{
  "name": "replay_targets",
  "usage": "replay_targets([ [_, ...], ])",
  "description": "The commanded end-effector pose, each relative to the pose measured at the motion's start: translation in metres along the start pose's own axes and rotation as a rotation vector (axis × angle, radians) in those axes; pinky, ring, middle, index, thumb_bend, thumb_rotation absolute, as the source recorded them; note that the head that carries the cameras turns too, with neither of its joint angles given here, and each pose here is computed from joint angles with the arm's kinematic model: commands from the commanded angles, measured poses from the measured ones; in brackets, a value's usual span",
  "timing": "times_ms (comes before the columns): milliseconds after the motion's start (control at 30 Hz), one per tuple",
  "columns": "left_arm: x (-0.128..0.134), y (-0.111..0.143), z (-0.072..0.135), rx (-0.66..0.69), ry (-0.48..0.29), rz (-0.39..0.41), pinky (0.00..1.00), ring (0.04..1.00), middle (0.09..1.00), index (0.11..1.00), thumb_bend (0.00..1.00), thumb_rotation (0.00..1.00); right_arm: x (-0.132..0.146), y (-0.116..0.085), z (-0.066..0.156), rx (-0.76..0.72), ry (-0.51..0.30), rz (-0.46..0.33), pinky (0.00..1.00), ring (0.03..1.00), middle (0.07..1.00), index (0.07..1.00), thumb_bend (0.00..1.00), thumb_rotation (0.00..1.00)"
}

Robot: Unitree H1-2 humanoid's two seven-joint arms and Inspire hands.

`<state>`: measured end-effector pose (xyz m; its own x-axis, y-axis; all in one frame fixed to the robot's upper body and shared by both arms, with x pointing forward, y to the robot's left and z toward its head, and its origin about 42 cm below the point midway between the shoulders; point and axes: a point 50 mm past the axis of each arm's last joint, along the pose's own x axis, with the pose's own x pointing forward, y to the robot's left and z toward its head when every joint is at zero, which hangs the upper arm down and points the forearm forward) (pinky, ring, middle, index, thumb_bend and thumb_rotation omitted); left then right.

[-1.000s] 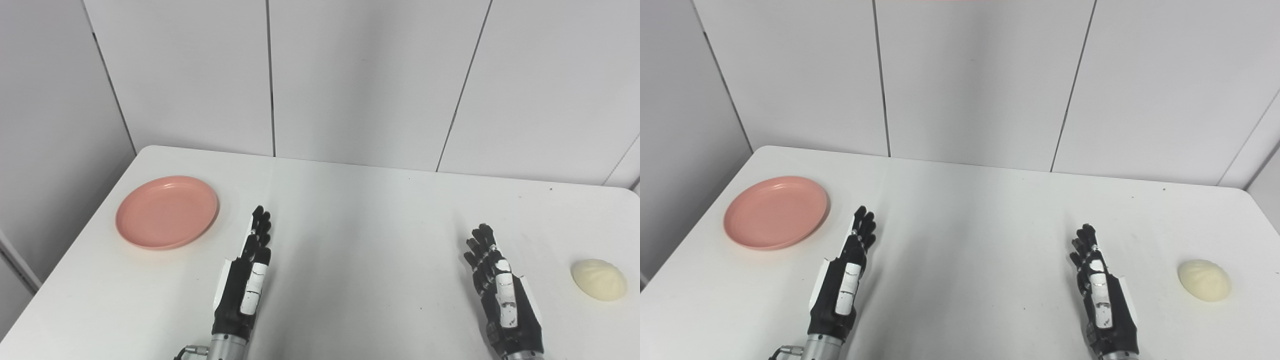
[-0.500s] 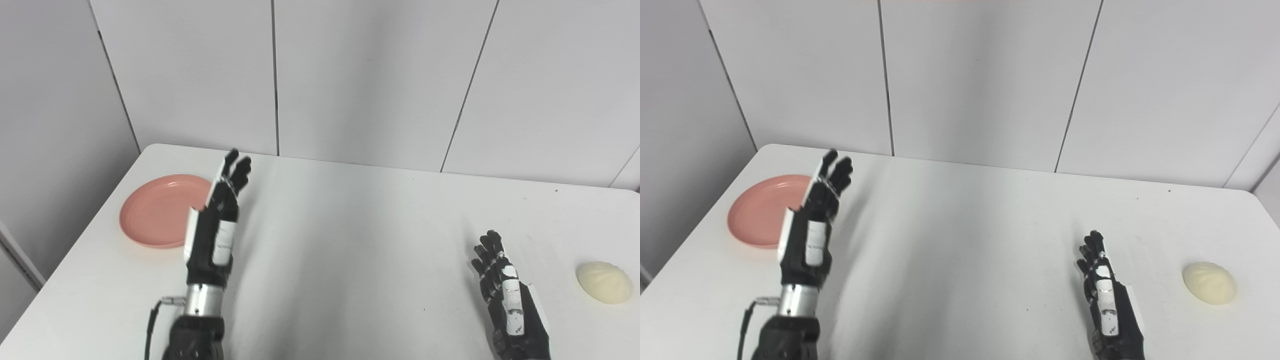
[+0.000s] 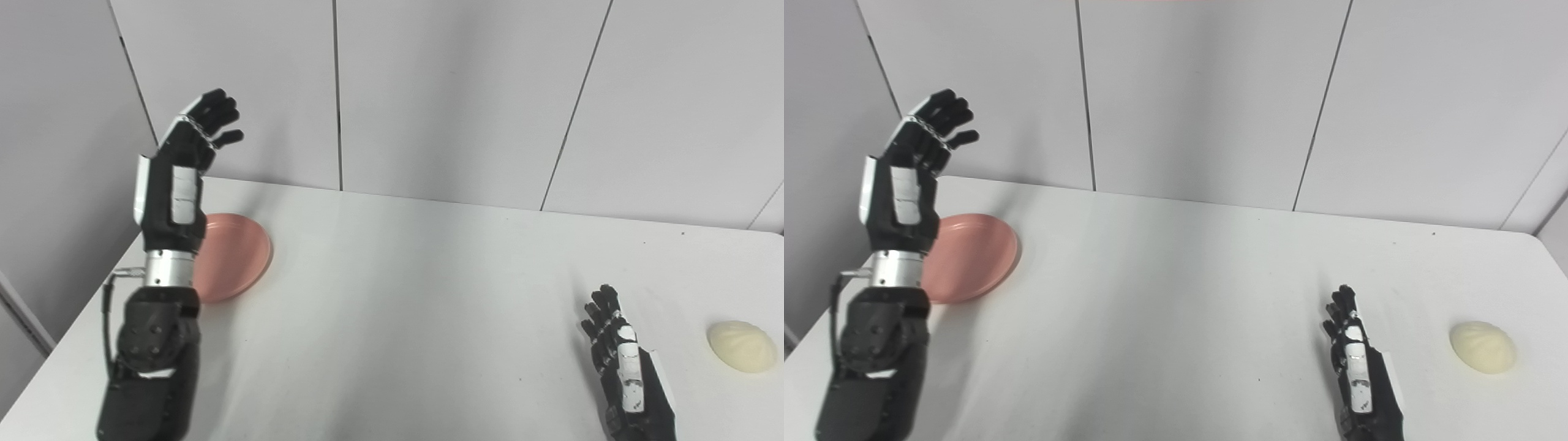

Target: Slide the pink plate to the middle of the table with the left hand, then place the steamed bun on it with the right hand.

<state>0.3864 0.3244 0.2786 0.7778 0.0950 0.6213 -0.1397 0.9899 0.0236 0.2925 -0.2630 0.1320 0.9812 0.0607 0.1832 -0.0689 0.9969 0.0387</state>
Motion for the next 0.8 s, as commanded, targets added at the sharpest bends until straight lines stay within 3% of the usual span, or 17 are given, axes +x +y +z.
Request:
replay_targets([
  [0,0.025,0.015,0.017,0.008,-0.072,-0.006,0.72,0.802,0.796,0.756,1.00,0.90,-0.005,0.003,-0.001,0.009,0.006,0.000,1.00,1.000,1.000,1.000,0.76,1.00],
  [300,0.049,0.089,0.005,0.024,-0.020,0.032,0.76,0.815,0.812,0.783,1.00,0.90,-0.004,0.001,0.001,0.015,0.001,-0.001,1.00,1.000,1.000,1.000,0.74,1.00],
  [467,0.054,0.118,-0.007,0.015,0.026,0.082,0.75,0.821,0.840,0.860,1.00,0.91,-0.004,0.000,0.002,0.005,-0.001,0.001,1.00,1.000,1.000,1.000,0.74,1.00],
  [600,0.053,0.131,-0.021,-0.003,0.080,0.113,0.71,0.826,0.854,0.886,1.00,0.92,-0.003,0.000,0.002,0.006,-0.002,0.003,1.00,1.000,1.000,1.000,0.74,1.00],
  [767,0.044,0.138,-0.052,-0.008,0.167,0.131,0.75,0.857,0.884,0.910,1.00,0.92,-0.004,0.000,0.003,0.010,-0.015,-0.008,1.00,1.000,1.000,1.000,0.74,1.00],
])
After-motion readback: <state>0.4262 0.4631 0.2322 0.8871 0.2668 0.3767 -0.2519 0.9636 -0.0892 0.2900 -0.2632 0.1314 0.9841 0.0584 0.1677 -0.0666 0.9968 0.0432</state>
